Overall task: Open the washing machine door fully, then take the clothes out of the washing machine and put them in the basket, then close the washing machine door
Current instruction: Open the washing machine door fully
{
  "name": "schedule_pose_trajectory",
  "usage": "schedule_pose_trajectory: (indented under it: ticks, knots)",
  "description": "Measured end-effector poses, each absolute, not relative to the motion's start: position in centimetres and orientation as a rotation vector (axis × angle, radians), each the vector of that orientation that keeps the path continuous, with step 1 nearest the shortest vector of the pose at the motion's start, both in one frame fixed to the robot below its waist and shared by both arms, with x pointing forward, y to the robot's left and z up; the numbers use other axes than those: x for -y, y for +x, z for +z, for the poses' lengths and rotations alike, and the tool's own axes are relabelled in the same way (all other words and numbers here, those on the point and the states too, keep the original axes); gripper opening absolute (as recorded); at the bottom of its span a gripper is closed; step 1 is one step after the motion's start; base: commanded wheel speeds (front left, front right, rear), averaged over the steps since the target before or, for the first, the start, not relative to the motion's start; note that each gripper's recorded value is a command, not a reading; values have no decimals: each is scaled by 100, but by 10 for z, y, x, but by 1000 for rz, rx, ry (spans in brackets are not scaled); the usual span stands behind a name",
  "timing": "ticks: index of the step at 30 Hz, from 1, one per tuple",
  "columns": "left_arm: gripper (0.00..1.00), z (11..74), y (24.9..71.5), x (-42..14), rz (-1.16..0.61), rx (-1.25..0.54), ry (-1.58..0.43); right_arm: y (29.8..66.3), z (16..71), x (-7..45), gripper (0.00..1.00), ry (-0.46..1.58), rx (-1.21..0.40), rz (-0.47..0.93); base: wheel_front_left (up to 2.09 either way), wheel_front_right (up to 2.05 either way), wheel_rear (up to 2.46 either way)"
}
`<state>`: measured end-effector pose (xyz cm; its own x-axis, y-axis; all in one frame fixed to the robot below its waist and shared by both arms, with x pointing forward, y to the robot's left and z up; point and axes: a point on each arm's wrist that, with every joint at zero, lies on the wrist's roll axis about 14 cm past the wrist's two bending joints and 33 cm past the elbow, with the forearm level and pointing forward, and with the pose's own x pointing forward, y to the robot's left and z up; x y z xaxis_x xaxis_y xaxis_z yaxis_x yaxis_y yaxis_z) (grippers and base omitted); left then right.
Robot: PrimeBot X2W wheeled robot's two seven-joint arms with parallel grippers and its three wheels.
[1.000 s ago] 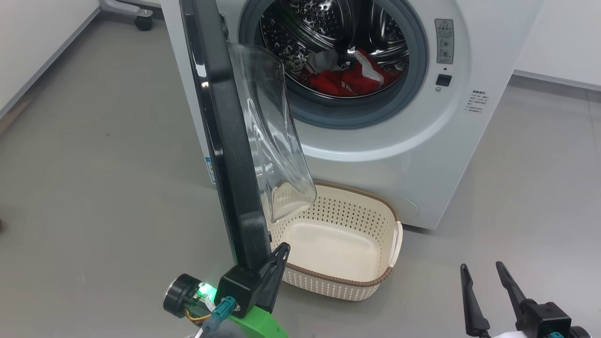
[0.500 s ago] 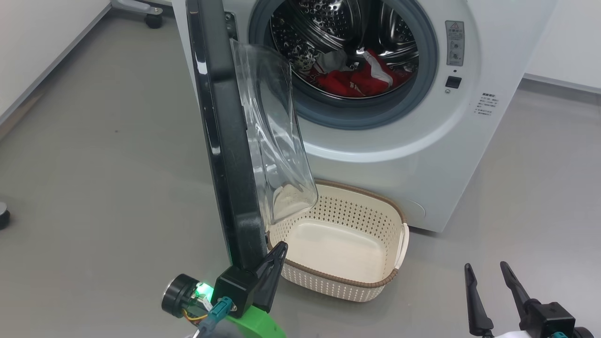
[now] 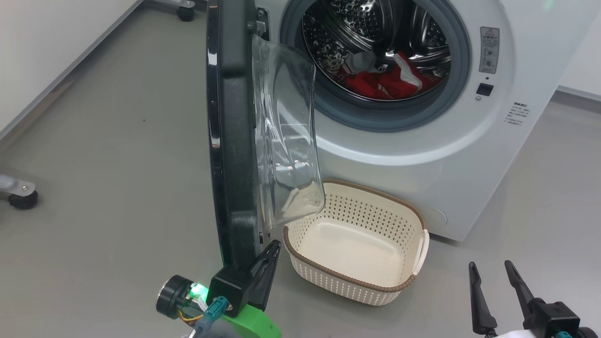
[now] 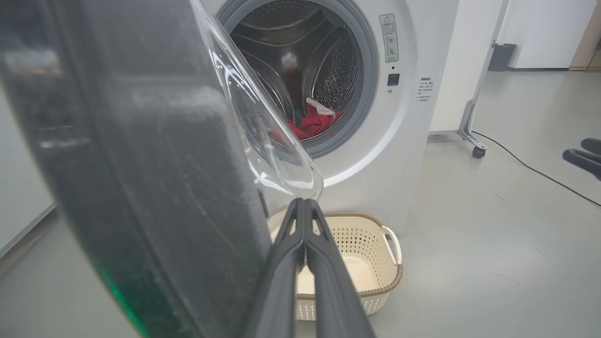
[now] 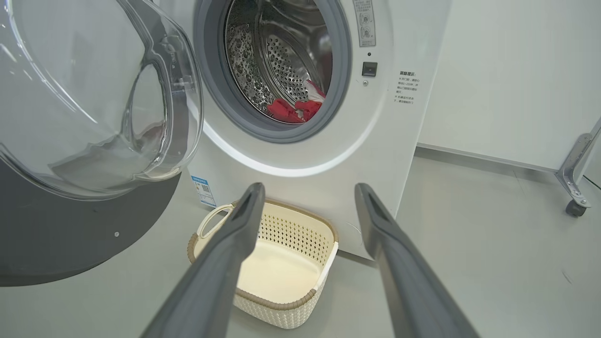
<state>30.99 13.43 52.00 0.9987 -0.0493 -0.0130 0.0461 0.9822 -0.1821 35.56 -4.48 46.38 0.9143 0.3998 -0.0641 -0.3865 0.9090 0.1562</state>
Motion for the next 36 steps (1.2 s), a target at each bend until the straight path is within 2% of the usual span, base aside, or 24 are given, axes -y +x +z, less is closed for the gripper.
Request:
schedule_pose_trajectory:
  ticks: [21, 36]
  knots:
    - [0, 505, 287, -207, 193, -35, -167, 353, 465, 12, 100, 132, -96, 525, 0, 0, 0]
    - [0, 497, 281, -257, 336, -33, -162, 354, 466, 25, 100, 121, -88, 486, 0, 0, 0]
